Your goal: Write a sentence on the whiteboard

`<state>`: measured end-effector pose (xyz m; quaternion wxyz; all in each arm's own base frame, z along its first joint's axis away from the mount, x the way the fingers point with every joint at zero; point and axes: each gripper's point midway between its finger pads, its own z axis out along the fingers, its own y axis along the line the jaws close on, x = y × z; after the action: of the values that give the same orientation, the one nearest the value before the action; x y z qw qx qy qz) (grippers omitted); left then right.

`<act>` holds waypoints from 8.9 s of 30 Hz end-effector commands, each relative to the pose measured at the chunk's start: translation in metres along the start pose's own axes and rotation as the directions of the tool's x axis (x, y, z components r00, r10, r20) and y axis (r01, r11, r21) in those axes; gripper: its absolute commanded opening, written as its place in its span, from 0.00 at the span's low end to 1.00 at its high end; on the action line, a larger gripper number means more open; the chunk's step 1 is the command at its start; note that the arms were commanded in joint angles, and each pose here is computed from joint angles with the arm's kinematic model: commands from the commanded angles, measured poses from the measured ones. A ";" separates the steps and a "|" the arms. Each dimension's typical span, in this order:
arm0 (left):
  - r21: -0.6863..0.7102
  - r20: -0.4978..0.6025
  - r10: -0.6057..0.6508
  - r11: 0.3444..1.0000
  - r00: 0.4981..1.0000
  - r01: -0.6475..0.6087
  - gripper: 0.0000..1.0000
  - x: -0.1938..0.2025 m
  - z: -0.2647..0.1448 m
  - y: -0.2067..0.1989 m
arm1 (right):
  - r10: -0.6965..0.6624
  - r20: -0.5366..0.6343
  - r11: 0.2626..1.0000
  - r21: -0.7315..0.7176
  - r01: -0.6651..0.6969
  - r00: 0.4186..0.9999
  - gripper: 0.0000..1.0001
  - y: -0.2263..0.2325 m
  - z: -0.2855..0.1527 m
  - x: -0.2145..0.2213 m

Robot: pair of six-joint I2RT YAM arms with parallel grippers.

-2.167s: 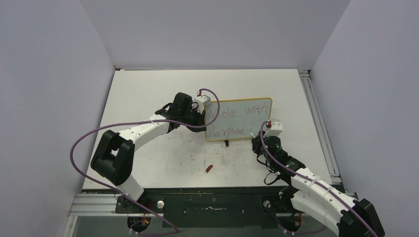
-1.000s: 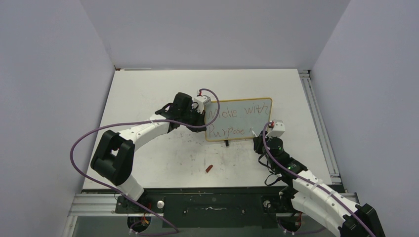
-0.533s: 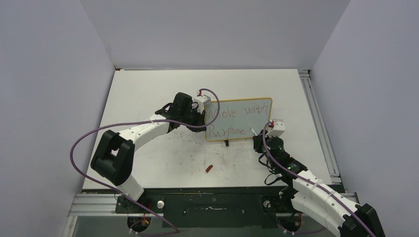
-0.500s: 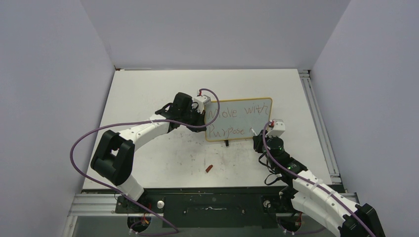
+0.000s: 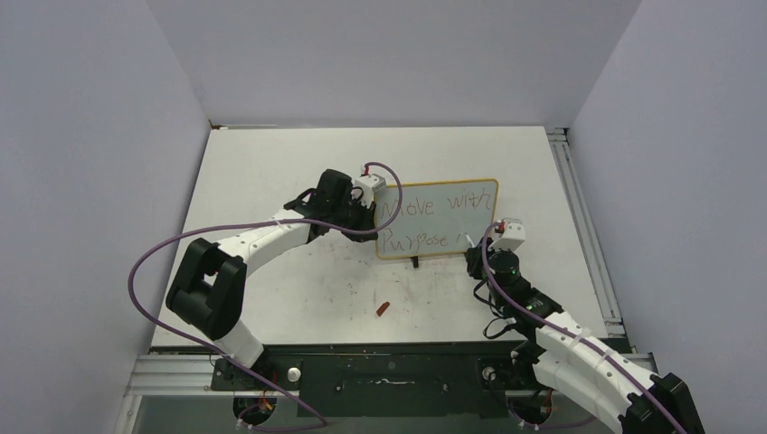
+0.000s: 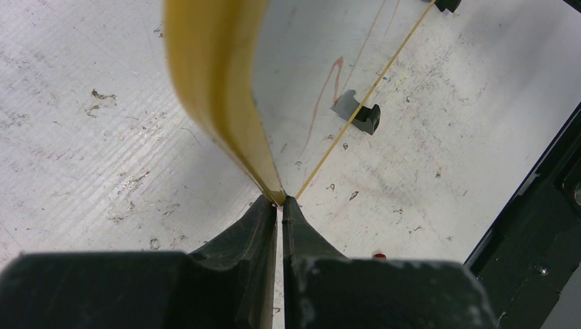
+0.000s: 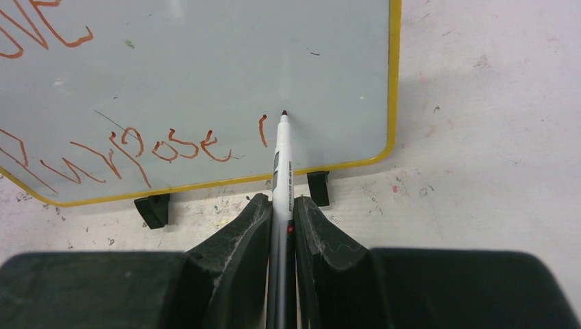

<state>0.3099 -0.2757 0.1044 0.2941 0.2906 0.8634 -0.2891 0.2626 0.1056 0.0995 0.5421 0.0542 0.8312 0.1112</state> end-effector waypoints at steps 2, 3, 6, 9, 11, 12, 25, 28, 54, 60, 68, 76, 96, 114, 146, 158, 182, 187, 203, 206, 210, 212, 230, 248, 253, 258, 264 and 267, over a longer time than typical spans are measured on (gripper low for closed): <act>0.028 0.105 0.045 0.998 0.993 -0.049 0.00 -0.040 -0.016 -0.013 | 0.038 0.041 0.999 0.016 -0.038 0.998 0.05 0.000 0.000 -0.014; 0.028 0.105 0.045 0.998 0.993 -0.049 0.00 -0.040 -0.016 -0.013 | 0.036 0.031 0.999 0.013 -0.036 0.999 0.05 0.000 0.001 -0.012; 0.028 0.106 0.046 0.998 0.993 -0.049 0.00 -0.040 -0.016 -0.013 | 0.036 0.009 0.999 0.009 -0.037 0.999 0.05 0.001 0.002 -0.006; 0.028 0.105 0.046 0.998 0.993 -0.049 0.00 -0.040 -0.016 -0.013 | 0.039 -0.006 0.999 0.010 -0.039 0.999 0.05 0.001 0.002 -0.002; 0.029 0.106 0.046 0.998 0.993 -0.049 0.00 -0.040 -0.016 -0.014 | 0.039 -0.024 0.999 0.012 -0.039 0.999 0.05 0.000 0.002 0.003; 0.029 0.106 0.046 0.998 0.993 -0.049 0.00 -0.040 -0.016 -0.013 | 0.039 -0.033 0.999 0.010 -0.039 0.999 0.05 0.000 0.003 0.006; 0.029 0.107 0.046 0.998 0.993 -0.050 0.00 -0.041 -0.016 -0.014 | 0.053 -0.062 0.998 0.023 -0.052 0.997 0.05 -0.001 0.004 0.013; 0.030 0.108 0.047 0.998 0.993 -0.050 0.00 -0.041 -0.016 -0.014 | 0.050 -0.063 0.999 0.014 -0.050 0.997 0.05 0.000 0.003 0.013; 0.028 0.105 0.045 0.998 0.993 -0.048 0.00 -0.040 -0.015 -0.013 | 0.030 0.047 0.996 -0.090 -0.026 0.998 0.05 0.018 0.001 -0.015; 0.028 0.105 0.045 0.998 0.993 -0.048 0.00 -0.040 -0.015 -0.013 | 0.028 0.049 0.998 -0.061 -0.025 0.998 0.05 0.013 0.003 -0.014; 0.028 0.104 0.045 0.998 0.994 -0.048 0.00 -0.040 -0.015 -0.013 | 0.025 0.058 0.999 -0.040 -0.023 0.998 0.05 0.009 0.005 -0.014; 0.027 0.103 0.045 0.998 0.994 -0.048 0.00 -0.040 -0.015 -0.013 | 0.025 0.067 0.999 -0.024 -0.023 0.997 0.05 0.006 0.006 -0.015; 0.026 0.108 0.048 0.998 0.993 -0.051 0.00 -0.041 -0.017 -0.013 | 0.033 0.061 0.999 0.031 -0.035 0.998 0.05 -0.004 0.008 -0.013; 0.028 0.108 0.047 0.998 0.993 -0.051 0.00 -0.042 -0.016 -0.014 | 0.042 0.083 0.998 0.036 -0.046 0.996 0.05 -0.008 0.000 -0.017; 0.024 0.103 0.048 0.998 0.993 -0.051 0.00 -0.040 -0.016 -0.013 | 0.009 0.026 1.000 0.029 -0.010 1.000 0.05 -0.004 0.012 -0.008; 0.020 0.108 0.050 0.998 0.993 -0.052 0.00 -0.042 -0.018 -0.012 | 0.029 0.025 0.996 0.088 -0.032 0.999 0.05 -0.014 0.009 -0.007; 0.022 0.110 0.051 0.998 0.993 -0.054 0.00 -0.043 -0.018 -0.013 | 0.010 0.063 0.999 0.043 -0.013 0.998 0.05 -0.008 0.009 -0.014; 0.022 0.110 0.051 0.998 0.993 -0.054 0.00 -0.042 -0.018 -0.013 | 0.001 0.052 0.999 0.032 -0.003 0.999 0.05 -0.005 0.010 -0.013; 0.024 0.113 0.053 0.998 0.992 -0.056 0.00 -0.043 -0.019 -0.013 | 0.025 0.057 0.992 0.119 -0.032 0.998 0.05 -0.019 0.011 -0.013; 0.022 0.114 0.052 0.998 0.992 -0.055 0.00 -0.043 -0.019 -0.013 | 0.020 0.047 0.993 0.119 -0.025 0.999 0.05 -0.019 0.013 -0.011; 0.023 0.115 0.053 0.998 0.992 -0.056 0.00 -0.044 -0.019 -0.013 | 0.014 0.037 0.993 0.115 -0.019 0.999 0.05 -0.017 0.014 -0.010; 0.023 0.114 0.053 0.998 0.992 -0.056 0.00 -0.043 -0.019 -0.013 | 0.013 0.033 0.994 0.112 -0.017 0.999 0.05 -0.017 0.015 -0.009; 0.024 0.115 0.052 0.998 0.992 -0.055 0.00 -0.044 -0.019 -0.013 | 0.018 0.060 0.997 0.072 -0.022 0.998 0.05 -0.013 0.010 -0.013; 0.024 0.115 0.052 0.998 0.992 -0.055 0.00 -0.044 -0.020 -0.013 | 0.005 0.064 0.999 0.034 -0.007 0.998 0.05 -0.007 0.011 -0.013; 0.024 0.117 0.053 0.998 0.992 -0.056 0.00 -0.044 -0.020 -0.013 | -0.003 0.055 1.000 0.026 0.001 0.998 0.05 -0.005 0.012 -0.012; 0.024 0.118 0.053 0.998 0.992 -0.056 0.00 -0.044 -0.020 -0.014 | 0.006 0.066 0.999 0.040 -0.008 0.998 0.05 -0.008 0.010 -0.015; 0.016 0.119 0.053 0.998 0.992 -0.055 0.00 -0.044 -0.021 -0.012 | 0.046 0.158 0.997 0.047 -0.054 0.986 0.05 -0.016 -0.009 -0.035; 0.019 0.116 0.051 0.998 0.992 -0.053 0.00 -0.044 -0.020 -0.011 | 0.063 0.165 0.994 0.073 -0.075 0.984 0.05 -0.021 -0.011 -0.037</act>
<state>0.3098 -0.2762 0.1070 0.2946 0.2911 0.8626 -0.2904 0.2678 0.0886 0.1254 0.5910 0.0828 0.7953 0.1063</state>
